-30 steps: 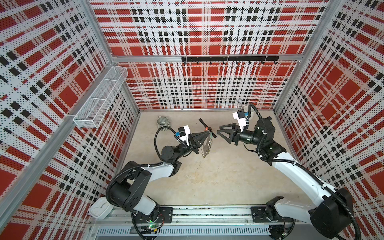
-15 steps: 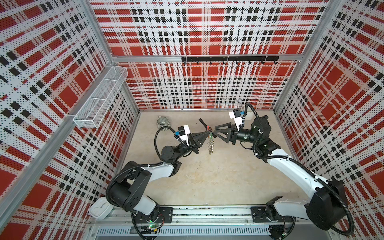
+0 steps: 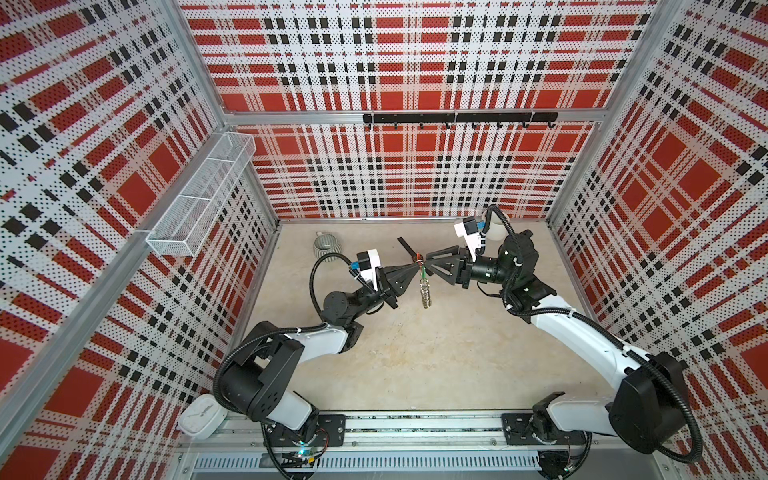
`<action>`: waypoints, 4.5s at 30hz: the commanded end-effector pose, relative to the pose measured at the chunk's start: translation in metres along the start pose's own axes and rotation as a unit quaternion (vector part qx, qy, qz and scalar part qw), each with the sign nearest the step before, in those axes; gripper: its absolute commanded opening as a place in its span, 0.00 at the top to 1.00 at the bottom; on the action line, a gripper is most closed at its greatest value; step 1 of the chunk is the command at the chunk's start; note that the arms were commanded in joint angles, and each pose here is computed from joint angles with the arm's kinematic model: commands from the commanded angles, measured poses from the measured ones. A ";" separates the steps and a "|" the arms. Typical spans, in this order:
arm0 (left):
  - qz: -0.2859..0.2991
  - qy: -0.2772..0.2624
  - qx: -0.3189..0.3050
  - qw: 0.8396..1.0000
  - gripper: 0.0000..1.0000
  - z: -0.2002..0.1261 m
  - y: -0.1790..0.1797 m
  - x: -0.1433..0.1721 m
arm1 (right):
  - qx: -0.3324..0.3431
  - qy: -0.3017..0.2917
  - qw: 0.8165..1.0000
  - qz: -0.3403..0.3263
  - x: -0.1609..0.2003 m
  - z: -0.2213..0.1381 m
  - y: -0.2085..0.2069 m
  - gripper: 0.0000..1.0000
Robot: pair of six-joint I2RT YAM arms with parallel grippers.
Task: Attach keys to a key ring
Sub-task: Insert the key into the keyring.
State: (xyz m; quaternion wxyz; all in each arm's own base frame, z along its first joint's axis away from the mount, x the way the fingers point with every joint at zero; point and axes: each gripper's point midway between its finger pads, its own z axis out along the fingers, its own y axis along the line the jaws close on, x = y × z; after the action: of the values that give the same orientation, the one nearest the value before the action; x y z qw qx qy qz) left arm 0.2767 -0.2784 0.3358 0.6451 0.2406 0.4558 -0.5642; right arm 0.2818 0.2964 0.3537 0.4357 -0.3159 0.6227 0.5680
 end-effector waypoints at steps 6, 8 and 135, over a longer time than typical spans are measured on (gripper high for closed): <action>0.049 -0.067 0.047 0.995 1.00 0.000 -0.023 -0.036 | -0.012 -0.006 1.000 -0.016 -0.007 0.002 0.008 0.79; 0.051 -0.068 0.047 0.995 1.00 0.000 -0.023 -0.038 | -0.007 -0.006 1.000 -0.018 -0.006 0.001 0.007 0.85; 0.261 0.336 0.050 0.904 0.69 0.009 0.038 0.026 | 0.149 0.114 0.949 -0.252 0.016 0.009 -0.020 1.00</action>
State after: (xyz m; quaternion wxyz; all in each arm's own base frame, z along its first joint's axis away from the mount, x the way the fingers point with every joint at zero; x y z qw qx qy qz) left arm 0.3153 -0.2857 0.2978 0.5596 0.5516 0.5516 -0.2798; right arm 0.2997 0.2992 0.3087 0.5067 -0.4478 0.6750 0.2951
